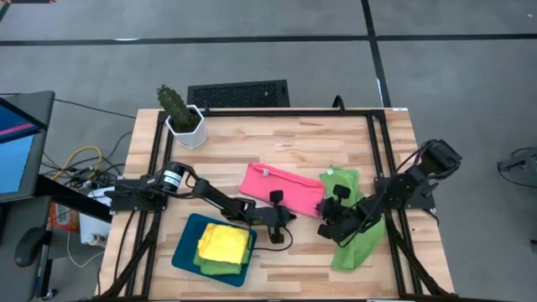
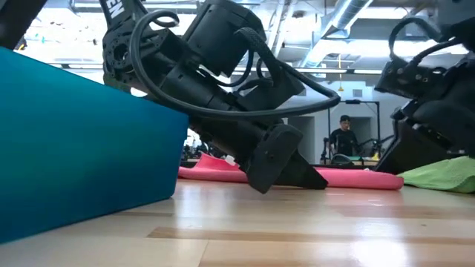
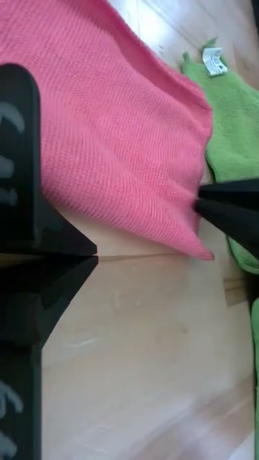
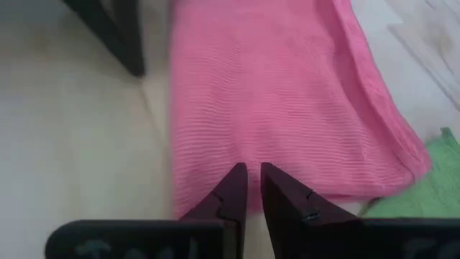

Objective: Fold microfiber towels
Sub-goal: Fold the pink microfiber

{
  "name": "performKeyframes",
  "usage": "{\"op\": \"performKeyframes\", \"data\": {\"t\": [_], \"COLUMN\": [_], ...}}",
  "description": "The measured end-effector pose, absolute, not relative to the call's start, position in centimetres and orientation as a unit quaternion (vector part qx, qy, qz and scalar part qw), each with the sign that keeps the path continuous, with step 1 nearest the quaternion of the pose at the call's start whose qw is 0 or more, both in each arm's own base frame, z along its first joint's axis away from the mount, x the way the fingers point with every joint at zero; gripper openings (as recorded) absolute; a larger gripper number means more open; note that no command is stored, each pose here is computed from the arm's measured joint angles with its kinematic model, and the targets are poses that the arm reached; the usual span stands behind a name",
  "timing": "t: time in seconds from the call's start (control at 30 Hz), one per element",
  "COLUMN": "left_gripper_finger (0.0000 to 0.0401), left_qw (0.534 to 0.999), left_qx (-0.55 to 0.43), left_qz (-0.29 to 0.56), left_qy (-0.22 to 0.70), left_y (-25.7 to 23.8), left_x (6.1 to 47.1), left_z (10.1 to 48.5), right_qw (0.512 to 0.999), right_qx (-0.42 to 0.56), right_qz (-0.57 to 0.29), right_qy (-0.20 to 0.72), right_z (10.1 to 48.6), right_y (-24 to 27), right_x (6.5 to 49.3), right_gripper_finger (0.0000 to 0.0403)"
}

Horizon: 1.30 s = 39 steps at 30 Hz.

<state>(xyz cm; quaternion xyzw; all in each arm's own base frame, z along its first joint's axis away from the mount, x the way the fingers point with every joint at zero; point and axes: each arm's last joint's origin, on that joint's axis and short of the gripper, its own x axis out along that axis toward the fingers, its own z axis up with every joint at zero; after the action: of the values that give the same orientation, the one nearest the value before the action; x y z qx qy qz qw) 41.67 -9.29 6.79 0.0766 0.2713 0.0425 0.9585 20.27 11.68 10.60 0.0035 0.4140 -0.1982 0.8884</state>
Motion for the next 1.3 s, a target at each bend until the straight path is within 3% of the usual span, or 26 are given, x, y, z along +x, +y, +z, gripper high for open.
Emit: {"op": "performKeyframes", "data": {"t": [0.2, 0.37, 0.47, 0.7, 0.97, 1.13, 1.3], "left_gripper_finger": [0.0004, 0.0004, 0.0004, 0.0004, 0.0004, 0.0004, 0.0004], "left_qw": [0.961, 0.965, 0.964, 0.962, 0.962, 0.965, 0.947], "left_qx": [0.093, 0.173, 0.168, 0.141, 0.116, 0.157, 0.222], "left_qz": [0.023, 0.05, 0.046, 0.065, 0.007, -0.015, 0.054], "left_qy": [0.26, 0.191, 0.2, 0.224, 0.247, 0.208, 0.224], "left_y": [-9.7, -10.7, -9.4, -7.6, -8.1, -10.0, -9.8], "left_x": [41.6, 41.8, 42.2, 42.0, 41.7, 41.6, 41.3], "left_z": [7.6, 10.4, 9.4, 8.6, 8.3, 10.7, 11.0], "right_qw": [0.914, 0.925, 0.931, 0.941, 0.939, 0.939, 0.944], "right_qx": [-0.017, -0.02, -0.011, -0.004, 0.024, 0.02, -0.016], "right_qz": [-0.211, -0.243, -0.249, -0.226, -0.215, -0.218, -0.199], "right_qy": [0.348, 0.292, 0.265, 0.253, 0.267, 0.265, 0.262], "right_z": [11.7, 11.1, 10.5, 8.4, 5.5, 5.0, 5.9], "right_y": [12.9, 12.9, 12.9, 13.9, 14.7, 15.0, 15.5], "right_x": [19.6, 19.5, 19.7, 19.9, 20.0, 19.5, 18.8], "right_gripper_finger": [0.0065, 0.0065, 0.0065, 0.0065, 0.0065, 0.0065, 0.0065]}}
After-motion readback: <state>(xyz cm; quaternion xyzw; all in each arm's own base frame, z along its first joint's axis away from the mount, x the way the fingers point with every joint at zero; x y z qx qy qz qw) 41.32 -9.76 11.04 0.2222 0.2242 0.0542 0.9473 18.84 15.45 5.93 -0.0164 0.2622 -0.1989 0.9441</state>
